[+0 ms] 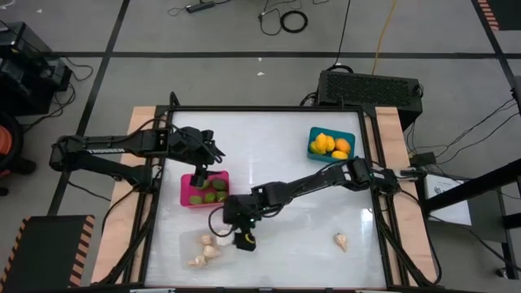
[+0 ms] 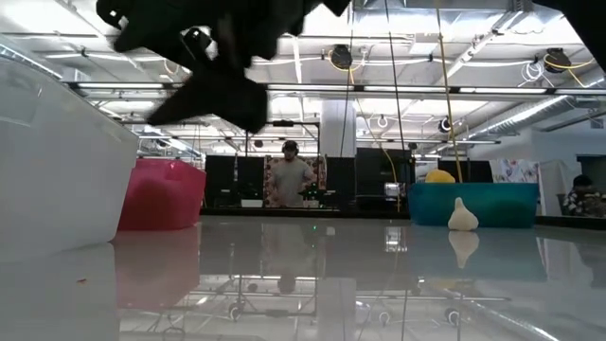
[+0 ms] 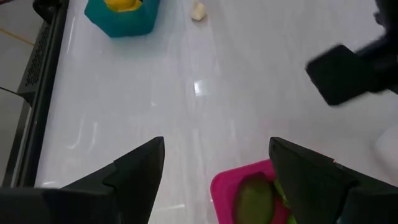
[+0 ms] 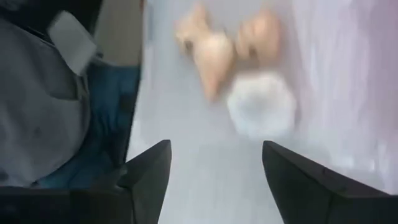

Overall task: Sort produce into baskets
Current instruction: Put the garlic into the white bin

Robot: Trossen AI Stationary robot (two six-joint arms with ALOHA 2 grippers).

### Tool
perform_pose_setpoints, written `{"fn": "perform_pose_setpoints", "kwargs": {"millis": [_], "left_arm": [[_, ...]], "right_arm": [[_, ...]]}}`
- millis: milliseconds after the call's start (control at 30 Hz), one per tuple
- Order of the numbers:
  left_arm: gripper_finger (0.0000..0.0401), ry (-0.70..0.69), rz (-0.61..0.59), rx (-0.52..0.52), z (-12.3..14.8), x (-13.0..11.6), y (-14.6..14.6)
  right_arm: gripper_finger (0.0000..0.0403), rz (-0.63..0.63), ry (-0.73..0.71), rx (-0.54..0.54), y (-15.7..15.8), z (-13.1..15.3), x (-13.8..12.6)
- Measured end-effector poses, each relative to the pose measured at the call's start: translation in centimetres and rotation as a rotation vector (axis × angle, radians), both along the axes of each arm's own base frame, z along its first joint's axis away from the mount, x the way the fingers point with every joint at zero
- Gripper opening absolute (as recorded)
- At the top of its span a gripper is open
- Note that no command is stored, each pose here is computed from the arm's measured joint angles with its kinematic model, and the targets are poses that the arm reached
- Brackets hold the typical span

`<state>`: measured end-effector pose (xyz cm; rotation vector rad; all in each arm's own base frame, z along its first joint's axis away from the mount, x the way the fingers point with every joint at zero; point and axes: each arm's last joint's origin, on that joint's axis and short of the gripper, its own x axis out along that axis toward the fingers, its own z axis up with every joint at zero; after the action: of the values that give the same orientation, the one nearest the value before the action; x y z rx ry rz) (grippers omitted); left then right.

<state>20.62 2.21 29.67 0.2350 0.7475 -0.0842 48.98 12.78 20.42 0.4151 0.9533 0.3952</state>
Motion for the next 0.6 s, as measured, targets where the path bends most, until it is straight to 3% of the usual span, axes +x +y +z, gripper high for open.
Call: {"fn": "perform_pose_setpoints", "kwargs": {"millis": [433,600], "left_arm": [[0.0296,0.004,0.003,-0.004,0.0,0.0,0.0],[0.0296,0.004,0.003,-0.004,0.0,0.0,0.0]], "right_arm": [[0.0227,-0.204,0.57,-0.002,2.8,-0.3,-5.3],[0.0219,-0.274,0.718,-0.076,5.1,-0.4,-7.6]]}}
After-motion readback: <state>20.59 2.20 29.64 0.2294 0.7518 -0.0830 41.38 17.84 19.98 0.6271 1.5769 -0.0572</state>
